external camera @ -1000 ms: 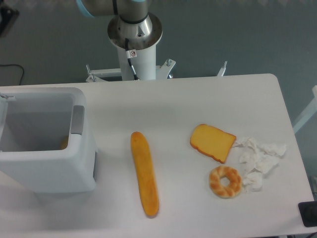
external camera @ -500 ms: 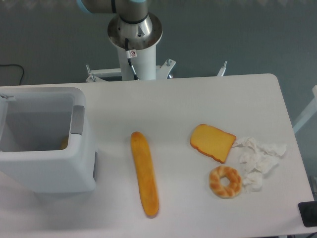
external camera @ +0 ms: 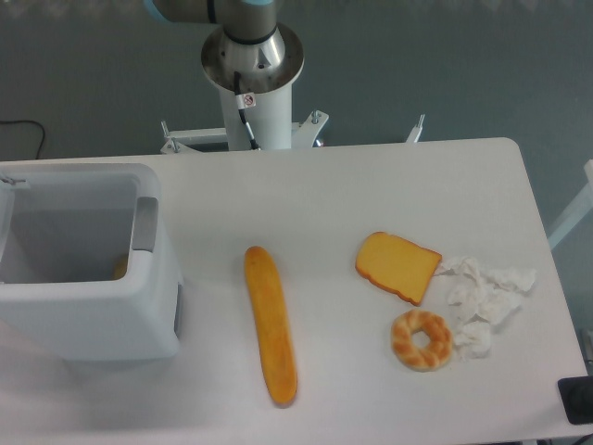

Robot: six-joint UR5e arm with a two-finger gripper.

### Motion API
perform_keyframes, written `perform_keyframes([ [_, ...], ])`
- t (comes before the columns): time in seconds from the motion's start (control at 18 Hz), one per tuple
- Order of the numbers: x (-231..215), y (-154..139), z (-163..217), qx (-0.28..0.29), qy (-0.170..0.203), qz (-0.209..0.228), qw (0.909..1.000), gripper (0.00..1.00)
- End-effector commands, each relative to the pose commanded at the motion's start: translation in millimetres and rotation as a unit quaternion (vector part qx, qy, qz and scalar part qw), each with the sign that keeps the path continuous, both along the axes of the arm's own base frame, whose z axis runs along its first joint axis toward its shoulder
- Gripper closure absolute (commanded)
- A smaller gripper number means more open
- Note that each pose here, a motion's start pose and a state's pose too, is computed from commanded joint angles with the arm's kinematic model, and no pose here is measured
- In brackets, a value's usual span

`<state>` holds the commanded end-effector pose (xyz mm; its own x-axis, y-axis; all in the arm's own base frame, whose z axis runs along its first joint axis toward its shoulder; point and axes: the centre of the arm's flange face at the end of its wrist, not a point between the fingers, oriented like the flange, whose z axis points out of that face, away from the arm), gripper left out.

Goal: Close the trash can

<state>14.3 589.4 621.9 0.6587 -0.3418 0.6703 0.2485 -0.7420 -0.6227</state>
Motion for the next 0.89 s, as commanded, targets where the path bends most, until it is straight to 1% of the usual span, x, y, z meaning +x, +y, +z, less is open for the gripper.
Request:
perform_keyframes([
  [0.28,-1,2,-4,-0.004,-0.001,0.0,1.0,0.0],
  [0.67,-4,11,-19,-0.016,-0.004,0.0,0.9999,0.0],
  [0.89,-6,11,-20,-0.018,-0.003,0.002,0.9998,0.0],
])
